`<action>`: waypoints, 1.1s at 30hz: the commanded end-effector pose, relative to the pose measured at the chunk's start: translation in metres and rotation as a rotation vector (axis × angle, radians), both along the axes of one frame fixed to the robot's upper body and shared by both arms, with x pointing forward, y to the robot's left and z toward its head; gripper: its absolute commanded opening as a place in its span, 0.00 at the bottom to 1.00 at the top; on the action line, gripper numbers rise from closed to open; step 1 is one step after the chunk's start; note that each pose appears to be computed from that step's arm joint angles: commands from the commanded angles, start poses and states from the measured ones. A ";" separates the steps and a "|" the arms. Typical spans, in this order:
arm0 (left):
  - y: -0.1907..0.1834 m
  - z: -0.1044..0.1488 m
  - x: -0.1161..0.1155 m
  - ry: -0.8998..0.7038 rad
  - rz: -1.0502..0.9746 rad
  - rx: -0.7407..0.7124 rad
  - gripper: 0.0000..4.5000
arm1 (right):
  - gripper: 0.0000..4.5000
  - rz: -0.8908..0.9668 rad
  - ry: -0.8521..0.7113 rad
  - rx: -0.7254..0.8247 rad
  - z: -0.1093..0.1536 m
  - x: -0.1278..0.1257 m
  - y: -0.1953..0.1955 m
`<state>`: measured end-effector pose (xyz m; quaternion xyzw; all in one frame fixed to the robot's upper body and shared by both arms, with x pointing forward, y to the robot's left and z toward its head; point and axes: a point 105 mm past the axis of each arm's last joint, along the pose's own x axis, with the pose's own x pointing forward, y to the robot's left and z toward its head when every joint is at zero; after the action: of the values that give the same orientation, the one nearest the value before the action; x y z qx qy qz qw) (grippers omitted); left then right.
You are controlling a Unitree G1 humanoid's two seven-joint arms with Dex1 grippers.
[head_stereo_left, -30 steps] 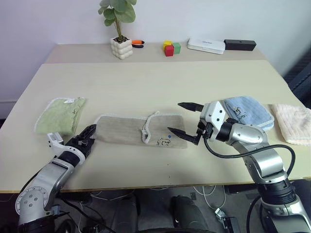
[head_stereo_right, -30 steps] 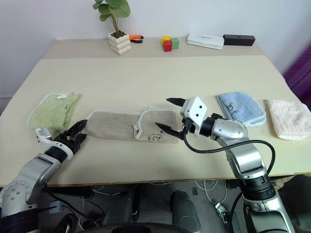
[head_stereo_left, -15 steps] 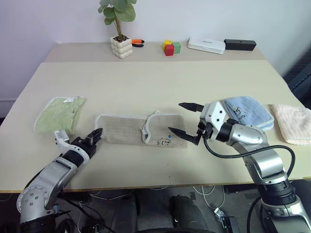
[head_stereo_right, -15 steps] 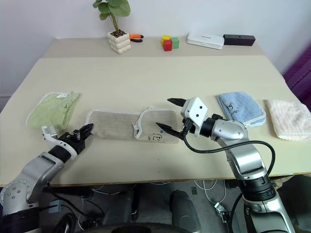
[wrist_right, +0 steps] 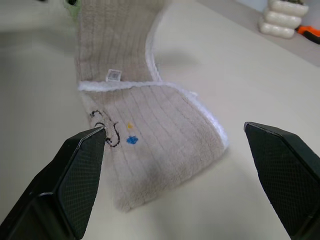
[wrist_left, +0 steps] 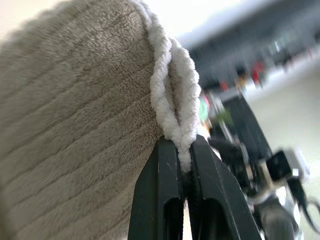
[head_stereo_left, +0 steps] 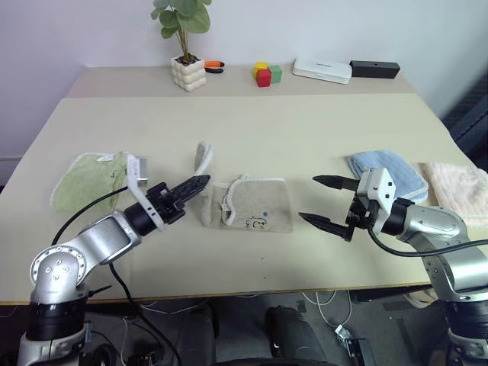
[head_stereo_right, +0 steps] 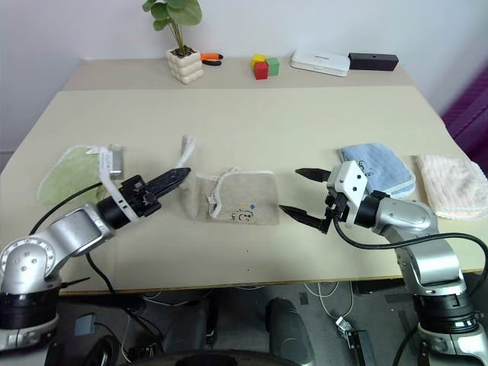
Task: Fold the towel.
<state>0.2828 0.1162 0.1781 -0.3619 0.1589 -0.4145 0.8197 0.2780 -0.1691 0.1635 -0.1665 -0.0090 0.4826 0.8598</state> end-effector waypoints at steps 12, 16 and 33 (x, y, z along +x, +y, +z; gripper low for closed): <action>-0.059 -0.022 0.024 -0.081 -0.292 0.116 0.01 | 1.00 -0.065 -0.079 -0.048 0.008 -0.017 -0.021; -0.082 -0.029 0.024 -0.099 -0.372 0.108 0.01 | 1.00 -0.089 -0.086 -0.049 0.009 -0.019 -0.021; -0.111 -0.061 0.034 -0.073 -0.404 0.186 0.43 | 1.00 -0.149 -0.095 -0.066 0.005 -0.021 -0.025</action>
<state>0.3112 0.0062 0.1104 -0.2320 0.2540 -0.5685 0.7473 0.2575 -0.1967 0.1553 -0.2026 0.0062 0.4120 0.8883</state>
